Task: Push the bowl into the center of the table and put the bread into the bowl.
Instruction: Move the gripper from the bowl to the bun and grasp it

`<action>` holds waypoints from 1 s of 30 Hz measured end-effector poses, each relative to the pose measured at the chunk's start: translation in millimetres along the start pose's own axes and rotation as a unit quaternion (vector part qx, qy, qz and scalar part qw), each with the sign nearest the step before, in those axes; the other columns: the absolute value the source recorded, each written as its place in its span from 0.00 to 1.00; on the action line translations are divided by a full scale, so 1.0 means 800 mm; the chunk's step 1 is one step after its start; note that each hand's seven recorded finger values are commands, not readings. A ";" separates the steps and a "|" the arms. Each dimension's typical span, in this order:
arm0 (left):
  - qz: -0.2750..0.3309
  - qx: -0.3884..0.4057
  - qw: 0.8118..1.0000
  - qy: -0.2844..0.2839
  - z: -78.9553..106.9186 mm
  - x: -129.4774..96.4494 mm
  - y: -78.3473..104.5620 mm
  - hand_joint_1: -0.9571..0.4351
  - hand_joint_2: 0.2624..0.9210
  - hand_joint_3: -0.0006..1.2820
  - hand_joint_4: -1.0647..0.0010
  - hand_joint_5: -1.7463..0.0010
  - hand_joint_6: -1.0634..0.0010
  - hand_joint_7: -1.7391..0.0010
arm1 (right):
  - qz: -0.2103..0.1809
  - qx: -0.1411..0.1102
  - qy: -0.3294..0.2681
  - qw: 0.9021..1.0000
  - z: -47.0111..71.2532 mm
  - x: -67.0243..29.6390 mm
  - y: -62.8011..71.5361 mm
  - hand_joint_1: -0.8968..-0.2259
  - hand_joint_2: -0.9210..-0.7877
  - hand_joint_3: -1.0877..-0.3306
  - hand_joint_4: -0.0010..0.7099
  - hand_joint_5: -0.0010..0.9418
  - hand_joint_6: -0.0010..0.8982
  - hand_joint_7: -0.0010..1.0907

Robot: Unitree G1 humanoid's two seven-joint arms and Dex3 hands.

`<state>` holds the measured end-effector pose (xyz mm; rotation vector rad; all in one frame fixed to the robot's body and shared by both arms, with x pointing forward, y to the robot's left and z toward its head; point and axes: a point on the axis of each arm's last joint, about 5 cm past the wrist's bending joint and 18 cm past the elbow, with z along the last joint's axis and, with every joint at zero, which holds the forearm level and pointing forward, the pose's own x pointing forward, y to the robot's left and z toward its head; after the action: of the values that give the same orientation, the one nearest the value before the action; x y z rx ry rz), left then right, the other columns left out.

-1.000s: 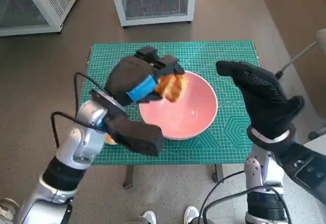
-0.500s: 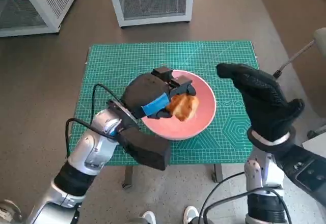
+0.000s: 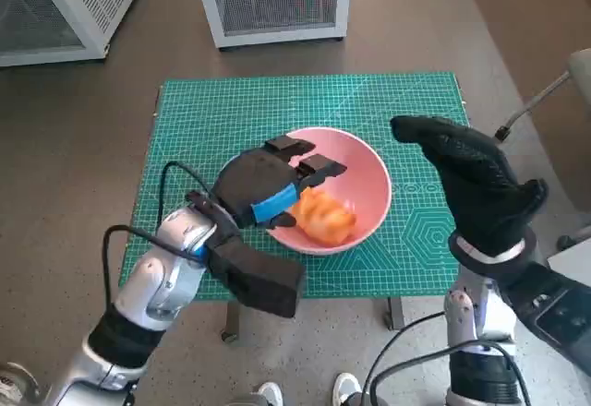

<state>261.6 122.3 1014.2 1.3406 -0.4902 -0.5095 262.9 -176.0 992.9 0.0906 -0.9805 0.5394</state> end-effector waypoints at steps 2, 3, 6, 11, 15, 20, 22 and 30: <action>0.002 -0.003 1.000 -0.004 0.003 -0.007 0.004 0.35 0.84 0.01 0.89 1.00 0.77 0.93 | 0.001 -0.002 0.000 1.000 0.000 0.000 0.000 0.58 0.00 0.72 0.52 0.00 0.06 0.61; 0.003 -0.006 1.000 -0.006 0.005 -0.011 0.006 0.34 0.84 0.01 0.89 1.00 0.77 0.93 | 0.001 -0.003 0.001 1.000 0.000 0.000 0.001 0.58 0.00 0.71 0.52 0.00 0.06 0.61; 0.009 -0.015 1.000 -0.009 0.007 -0.022 0.014 0.34 0.84 0.01 0.90 1.00 0.77 0.94 | 0.001 -0.004 0.000 1.000 0.000 0.000 0.001 0.59 0.00 0.70 0.52 0.00 0.06 0.62; 0.021 -0.023 0.999 -0.001 0.007 -0.042 0.030 0.35 0.84 0.00 0.90 1.00 0.79 0.95 | 0.002 -0.006 -0.003 1.000 0.000 0.000 0.002 0.59 0.00 0.69 0.52 0.00 0.05 0.63; 0.033 -0.029 0.999 0.008 0.002 -0.060 0.042 0.36 0.83 0.00 0.89 1.00 0.79 0.96 | 0.001 -0.007 -0.003 1.000 0.000 -0.001 0.001 0.59 0.00 0.68 0.52 0.00 0.05 0.63; 0.044 -0.029 0.998 0.029 -0.007 -0.082 0.057 0.40 0.81 0.00 0.89 1.00 0.77 0.96 | 0.001 -0.008 -0.003 1.000 0.000 -0.001 0.001 0.57 0.00 0.68 0.52 0.00 0.05 0.63; 0.045 -0.026 0.998 0.042 -0.011 -0.090 0.062 0.41 0.80 0.00 0.89 1.00 0.77 0.96 | 0.001 -0.009 -0.003 1.000 0.001 -0.001 0.000 0.56 0.00 0.69 0.52 0.00 0.05 0.63; 0.046 -0.010 0.994 0.095 -0.016 -0.112 0.072 0.46 0.75 0.00 0.88 1.00 0.74 0.96 | -0.001 -0.009 0.003 1.000 -0.001 -0.003 -0.002 0.57 0.00 0.69 0.52 0.00 0.05 0.63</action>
<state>202.0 195.7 1065.0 1.3263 -0.3859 -0.3069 263.2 -178.0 991.3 0.0749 -0.9794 0.5283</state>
